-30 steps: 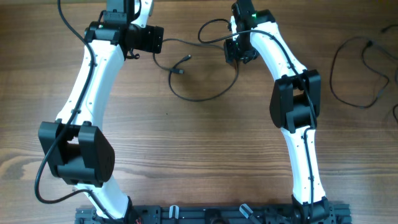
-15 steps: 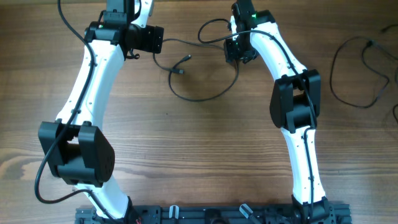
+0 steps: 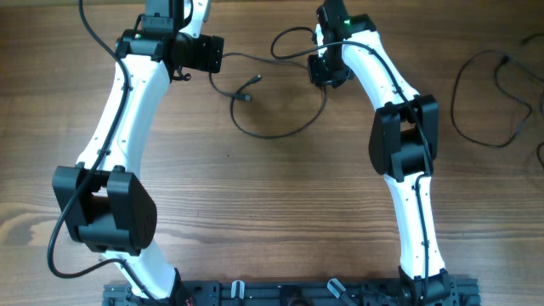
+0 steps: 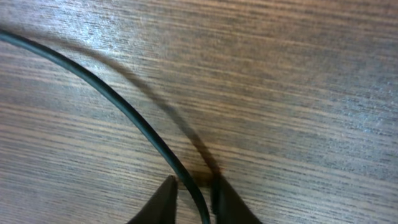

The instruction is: Untangle cables

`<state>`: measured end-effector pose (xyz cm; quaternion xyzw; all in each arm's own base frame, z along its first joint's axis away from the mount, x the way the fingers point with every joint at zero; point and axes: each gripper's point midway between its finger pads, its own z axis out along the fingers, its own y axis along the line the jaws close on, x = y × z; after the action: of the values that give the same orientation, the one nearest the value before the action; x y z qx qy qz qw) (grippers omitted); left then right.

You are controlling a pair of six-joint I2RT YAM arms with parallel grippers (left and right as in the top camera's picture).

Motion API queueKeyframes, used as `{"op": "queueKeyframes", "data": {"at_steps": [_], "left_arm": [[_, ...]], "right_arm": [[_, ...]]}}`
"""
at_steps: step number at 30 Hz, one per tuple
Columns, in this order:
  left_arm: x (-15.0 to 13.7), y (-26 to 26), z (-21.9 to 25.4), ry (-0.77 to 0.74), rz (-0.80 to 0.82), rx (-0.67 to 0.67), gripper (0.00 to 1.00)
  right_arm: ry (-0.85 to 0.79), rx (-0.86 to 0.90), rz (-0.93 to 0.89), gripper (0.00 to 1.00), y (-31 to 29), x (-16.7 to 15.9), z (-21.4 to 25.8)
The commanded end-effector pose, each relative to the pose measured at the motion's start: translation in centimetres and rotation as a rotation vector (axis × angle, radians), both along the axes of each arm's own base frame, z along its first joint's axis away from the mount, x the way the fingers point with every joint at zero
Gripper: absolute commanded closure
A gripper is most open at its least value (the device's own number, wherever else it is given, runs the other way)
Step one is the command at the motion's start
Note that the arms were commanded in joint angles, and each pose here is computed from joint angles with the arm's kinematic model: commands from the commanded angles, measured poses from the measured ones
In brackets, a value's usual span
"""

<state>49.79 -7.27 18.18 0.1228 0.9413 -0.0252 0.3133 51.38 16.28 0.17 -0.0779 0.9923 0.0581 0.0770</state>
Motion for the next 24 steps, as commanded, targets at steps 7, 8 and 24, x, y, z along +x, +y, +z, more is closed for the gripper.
{"op": "queueKeyframes", "data": {"at_steps": [7,8,24], "left_arm": [[0.2,0.4,-0.8,0.010,-0.004,0.026,0.11],[0.2,0.4,-0.8,0.010,-0.004,0.026,0.11],[0.2,0.4,-0.8,0.011,-0.004,0.026,0.10]], "right_arm": [[0.073,0.131,0.057,0.95,2.5,-1.4,-1.4],[0.066,0.180,0.076,0.95,3.4,-1.3,-1.1],[-0.072,0.765,0.324,0.95,12.4,0.2,5.6]]}}
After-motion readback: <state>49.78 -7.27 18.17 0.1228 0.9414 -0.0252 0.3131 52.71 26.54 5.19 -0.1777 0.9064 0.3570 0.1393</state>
